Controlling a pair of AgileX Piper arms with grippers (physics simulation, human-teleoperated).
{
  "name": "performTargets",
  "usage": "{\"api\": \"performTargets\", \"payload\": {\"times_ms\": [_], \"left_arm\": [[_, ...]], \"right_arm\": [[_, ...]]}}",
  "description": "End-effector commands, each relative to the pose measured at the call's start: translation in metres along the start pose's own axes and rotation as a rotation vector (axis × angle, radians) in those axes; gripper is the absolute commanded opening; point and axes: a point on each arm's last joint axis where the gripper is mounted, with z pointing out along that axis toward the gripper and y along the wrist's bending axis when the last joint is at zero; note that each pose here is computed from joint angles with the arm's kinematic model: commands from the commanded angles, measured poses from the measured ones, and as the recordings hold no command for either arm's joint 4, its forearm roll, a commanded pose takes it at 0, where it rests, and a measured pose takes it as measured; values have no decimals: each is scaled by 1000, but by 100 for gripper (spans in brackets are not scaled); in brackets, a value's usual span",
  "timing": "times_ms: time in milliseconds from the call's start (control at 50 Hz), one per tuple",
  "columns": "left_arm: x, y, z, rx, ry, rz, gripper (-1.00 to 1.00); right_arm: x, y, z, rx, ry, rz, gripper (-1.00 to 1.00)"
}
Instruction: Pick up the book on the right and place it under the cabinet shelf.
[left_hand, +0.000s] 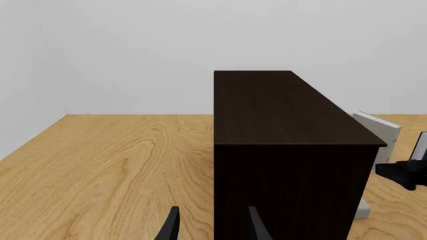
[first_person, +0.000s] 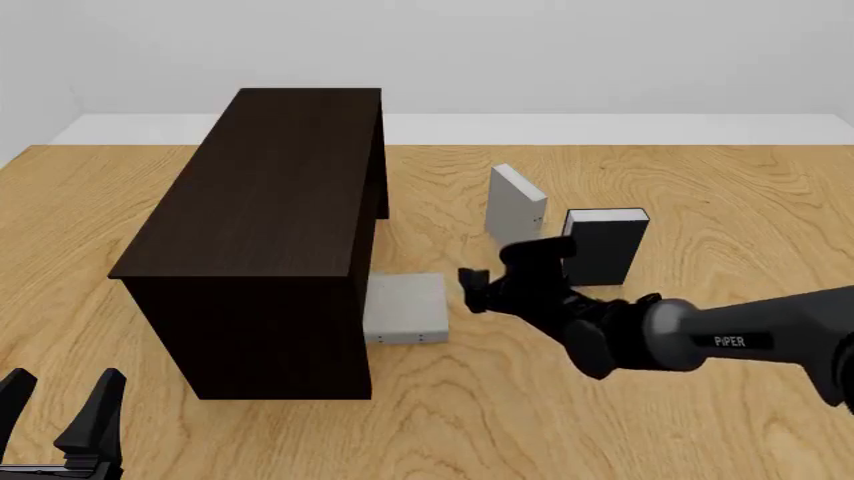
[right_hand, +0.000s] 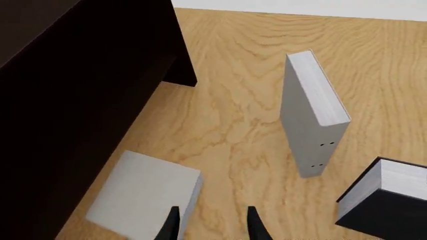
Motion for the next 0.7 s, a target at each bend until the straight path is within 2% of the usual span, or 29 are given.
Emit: {"api": "performTargets", "payload": {"times_ms": [20, 240, 700], "left_arm": [[0, 0, 0, 0, 0, 0, 100], [0, 0, 0, 0, 0, 0, 100], [0, 0, 0, 0, 0, 0, 100]], "right_arm": [[8, -10, 9, 25, 16, -9, 100], [17, -17, 19, 39, 33, -9, 100], [37, -16, 43, 34, 76, -2, 100]]}}
